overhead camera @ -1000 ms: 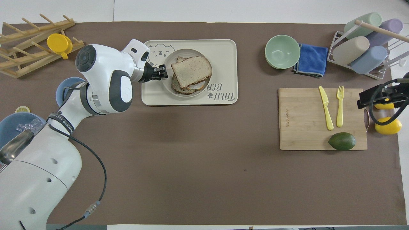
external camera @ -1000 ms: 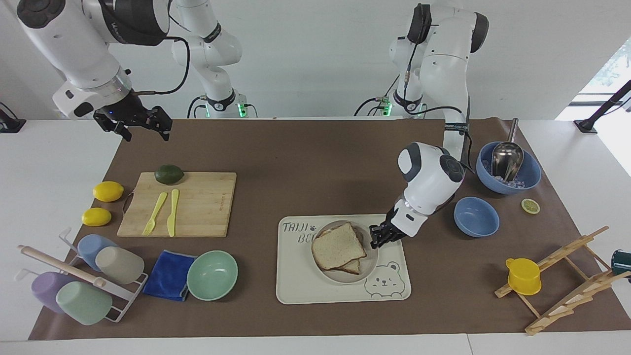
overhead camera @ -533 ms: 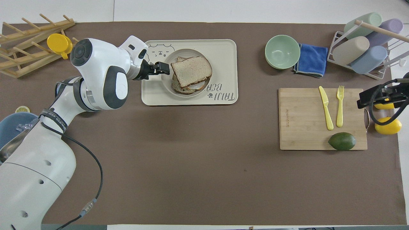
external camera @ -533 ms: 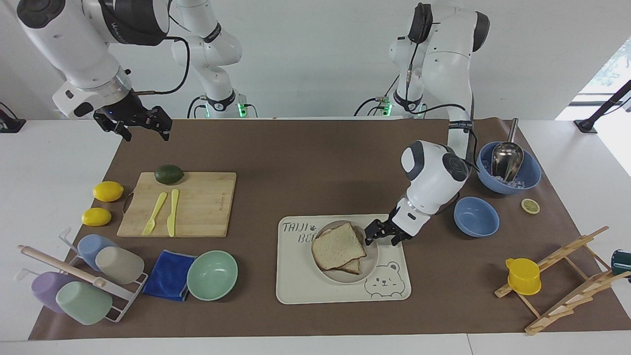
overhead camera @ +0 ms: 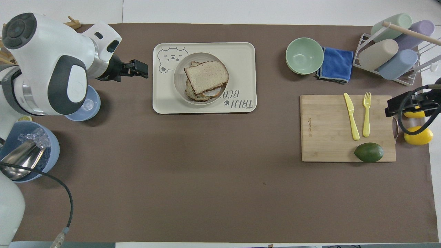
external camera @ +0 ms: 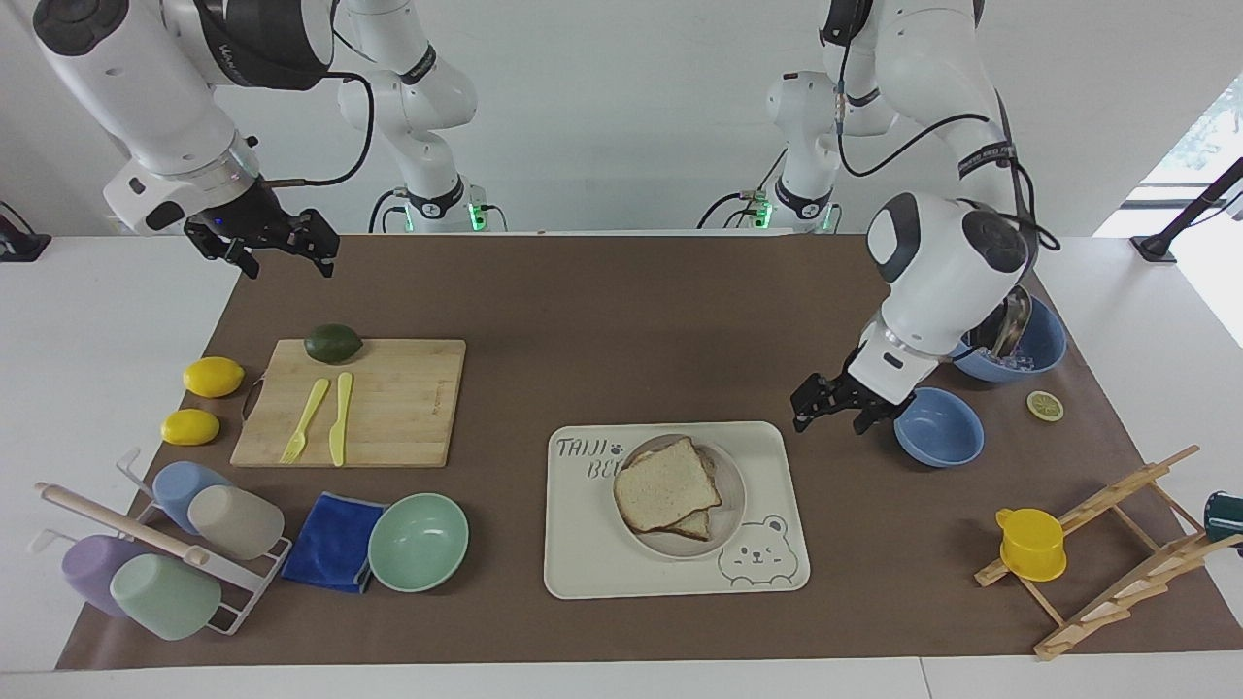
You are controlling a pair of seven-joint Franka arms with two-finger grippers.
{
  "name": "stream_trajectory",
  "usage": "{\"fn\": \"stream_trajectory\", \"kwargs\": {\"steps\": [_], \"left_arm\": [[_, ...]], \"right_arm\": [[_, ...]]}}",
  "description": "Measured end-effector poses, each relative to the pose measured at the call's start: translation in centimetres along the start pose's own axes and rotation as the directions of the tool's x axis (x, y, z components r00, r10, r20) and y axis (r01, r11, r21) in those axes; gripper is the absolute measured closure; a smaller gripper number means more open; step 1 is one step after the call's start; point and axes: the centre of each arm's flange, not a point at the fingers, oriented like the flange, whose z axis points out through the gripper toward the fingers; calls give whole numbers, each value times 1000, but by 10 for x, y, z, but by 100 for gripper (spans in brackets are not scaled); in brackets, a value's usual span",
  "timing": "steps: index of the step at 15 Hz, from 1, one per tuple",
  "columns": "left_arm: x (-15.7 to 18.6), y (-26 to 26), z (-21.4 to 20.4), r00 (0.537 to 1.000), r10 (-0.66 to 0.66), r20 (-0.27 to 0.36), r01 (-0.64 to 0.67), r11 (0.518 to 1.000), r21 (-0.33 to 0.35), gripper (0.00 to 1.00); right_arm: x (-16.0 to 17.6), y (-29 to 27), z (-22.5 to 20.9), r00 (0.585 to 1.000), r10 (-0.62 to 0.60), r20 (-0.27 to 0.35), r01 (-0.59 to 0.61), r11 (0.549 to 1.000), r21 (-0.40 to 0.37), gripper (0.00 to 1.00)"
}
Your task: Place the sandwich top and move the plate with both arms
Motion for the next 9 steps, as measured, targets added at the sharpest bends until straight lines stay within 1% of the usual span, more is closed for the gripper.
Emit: {"fn": "stream_trajectory", "kwargs": {"steps": [2, 4, 9], "left_arm": [[-15, -3, -35, 999, 25, 24, -26, 998, 54, 0], [-31, -9, -69, 999, 32, 38, -35, 995, 93, 0], [-81, -29, -151, 996, 8, 87, -21, 989, 147, 0]], "right_arm": [[0, 0, 0, 1000, 0, 0, 0, 1000, 0, 0], [0, 0, 0, 1000, 0, 0, 0, 1000, 0, 0], [0, 0, 0, 1000, 0, 0, 0, 1000, 0, 0]]}}
